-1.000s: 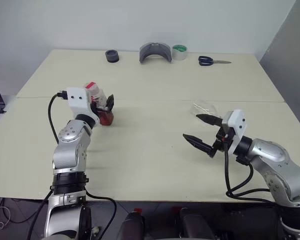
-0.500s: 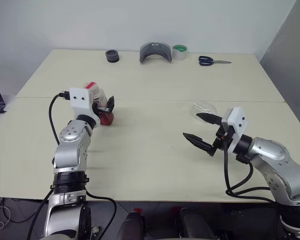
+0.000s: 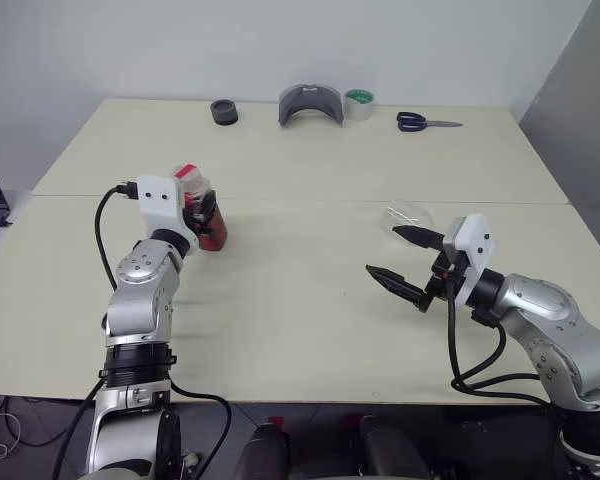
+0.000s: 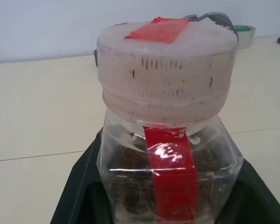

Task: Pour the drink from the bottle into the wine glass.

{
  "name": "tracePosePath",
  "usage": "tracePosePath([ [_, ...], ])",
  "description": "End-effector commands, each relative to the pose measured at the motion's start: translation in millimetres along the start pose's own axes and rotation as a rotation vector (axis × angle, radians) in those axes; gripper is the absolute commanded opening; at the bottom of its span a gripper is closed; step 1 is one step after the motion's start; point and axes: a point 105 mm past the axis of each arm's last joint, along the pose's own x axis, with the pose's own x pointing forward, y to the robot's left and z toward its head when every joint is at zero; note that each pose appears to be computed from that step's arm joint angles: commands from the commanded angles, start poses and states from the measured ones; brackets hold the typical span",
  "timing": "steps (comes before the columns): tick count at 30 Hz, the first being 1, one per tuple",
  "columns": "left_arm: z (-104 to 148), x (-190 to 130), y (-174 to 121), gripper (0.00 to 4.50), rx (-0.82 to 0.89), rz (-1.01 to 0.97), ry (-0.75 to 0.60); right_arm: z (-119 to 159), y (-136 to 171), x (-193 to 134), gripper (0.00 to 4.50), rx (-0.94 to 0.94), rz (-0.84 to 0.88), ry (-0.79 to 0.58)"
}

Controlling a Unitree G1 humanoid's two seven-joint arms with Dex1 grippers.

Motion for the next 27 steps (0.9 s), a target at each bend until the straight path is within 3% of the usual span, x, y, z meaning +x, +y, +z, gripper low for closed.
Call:
tracePosePath([
  [1, 15, -2, -5, 1.88, -0.013, -0.027, -0.068, 13, 0, 1, 4.5, -0.04, -0.002, -0.039],
  [8, 23, -2, -38, 1.88, -0.059, -0.21, -0.09, 14, -5, -5, 4.5, -0.054, -0.046, -0.03],
  [17, 19, -16, -122, 1.87, -0.037, -0.666, -0.069, 14, -7, -19, 4.5, -0.035, -0.12, 0.006],
  [27, 25, -30, -182, 1.87, 0.031, -1.074, -0.117, 42, 2, -7, 4.5, 0.018, -0.142, -0.038],
])
